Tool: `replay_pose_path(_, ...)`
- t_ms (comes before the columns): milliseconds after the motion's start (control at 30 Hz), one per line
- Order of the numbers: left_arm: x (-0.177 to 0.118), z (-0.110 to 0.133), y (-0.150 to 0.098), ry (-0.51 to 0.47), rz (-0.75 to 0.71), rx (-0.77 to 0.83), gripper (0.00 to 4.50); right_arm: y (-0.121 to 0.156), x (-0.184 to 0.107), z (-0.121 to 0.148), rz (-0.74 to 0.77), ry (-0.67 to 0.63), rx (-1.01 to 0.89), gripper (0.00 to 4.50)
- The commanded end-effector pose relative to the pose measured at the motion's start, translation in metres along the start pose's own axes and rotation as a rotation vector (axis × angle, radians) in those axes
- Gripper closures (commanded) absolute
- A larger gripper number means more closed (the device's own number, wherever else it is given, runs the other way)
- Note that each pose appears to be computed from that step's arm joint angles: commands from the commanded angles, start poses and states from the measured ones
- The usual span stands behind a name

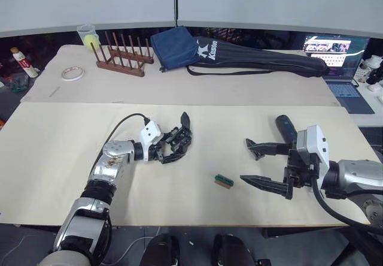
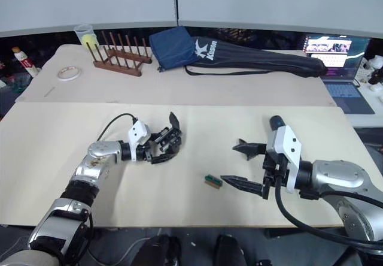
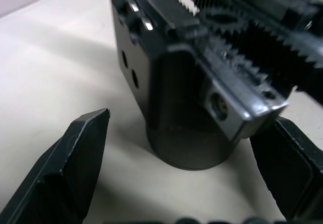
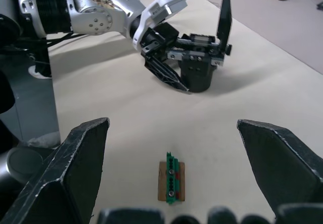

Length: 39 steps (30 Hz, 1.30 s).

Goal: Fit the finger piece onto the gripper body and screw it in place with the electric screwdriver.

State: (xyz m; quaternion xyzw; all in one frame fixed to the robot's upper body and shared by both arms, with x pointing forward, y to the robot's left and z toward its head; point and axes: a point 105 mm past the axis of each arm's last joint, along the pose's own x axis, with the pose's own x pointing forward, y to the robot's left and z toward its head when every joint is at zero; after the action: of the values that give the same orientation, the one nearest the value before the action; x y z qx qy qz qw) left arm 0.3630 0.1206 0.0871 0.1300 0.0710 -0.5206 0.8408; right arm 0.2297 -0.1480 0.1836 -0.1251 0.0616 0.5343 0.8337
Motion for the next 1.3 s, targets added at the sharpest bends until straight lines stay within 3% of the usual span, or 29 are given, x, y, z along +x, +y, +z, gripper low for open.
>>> replay_pose_path(33,0.004,0.01,-0.001,-0.033,-0.013,0.05,0.59,0.005,-0.001,0.01,0.006,-0.027,-0.041,0.0)
replay_pose_path(167,0.005,0.009,-0.004,-0.045,-0.003,0.048,2.22,0.005,0.001,0.01,0.008,-0.029,-0.038,0.0)
replay_pose_path(367,-0.002,0.018,-0.019,-0.092,0.085,0.037,2.2,0.005,0.003,0.009,0.013,-0.038,-0.03,0.0)
replay_pose_path(500,-0.001,0.042,-0.025,-0.117,0.261,-0.019,2.2,0.007,0.003,0.009,0.018,-0.041,-0.026,0.0)
replay_pose_path(733,0.009,0.056,-0.035,-0.095,0.513,-0.116,2.2,0.006,0.002,0.008,0.013,-0.042,-0.022,0.0)
replay_pose_path(833,0.016,0.052,-0.036,-0.077,0.586,-0.159,2.2,0.005,0.003,0.008,0.005,-0.041,-0.022,0.0)
replay_pose_path(1067,0.025,0.029,-0.049,-0.01,0.606,-0.172,2.2,0.007,0.004,0.005,0.009,-0.04,-0.018,0.0)
replay_pose_path(1100,0.024,0.028,-0.048,-0.014,0.609,-0.183,1.16,0.007,0.004,0.005,0.008,-0.04,-0.017,0.0)
replay_pose_path(1167,0.022,0.028,-0.05,-0.024,0.574,-0.196,0.26,0.006,0.005,0.005,0.008,-0.04,-0.018,0.0)
replay_pose_path(1200,0.021,0.028,-0.054,-0.026,0.531,-0.201,0.04,0.006,0.005,0.005,0.007,-0.04,-0.019,0.0)
replay_pose_path(1300,0.01,0.023,-0.063,-0.01,0.397,-0.18,0.04,0.005,0.005,0.005,0.007,-0.04,-0.023,0.0)
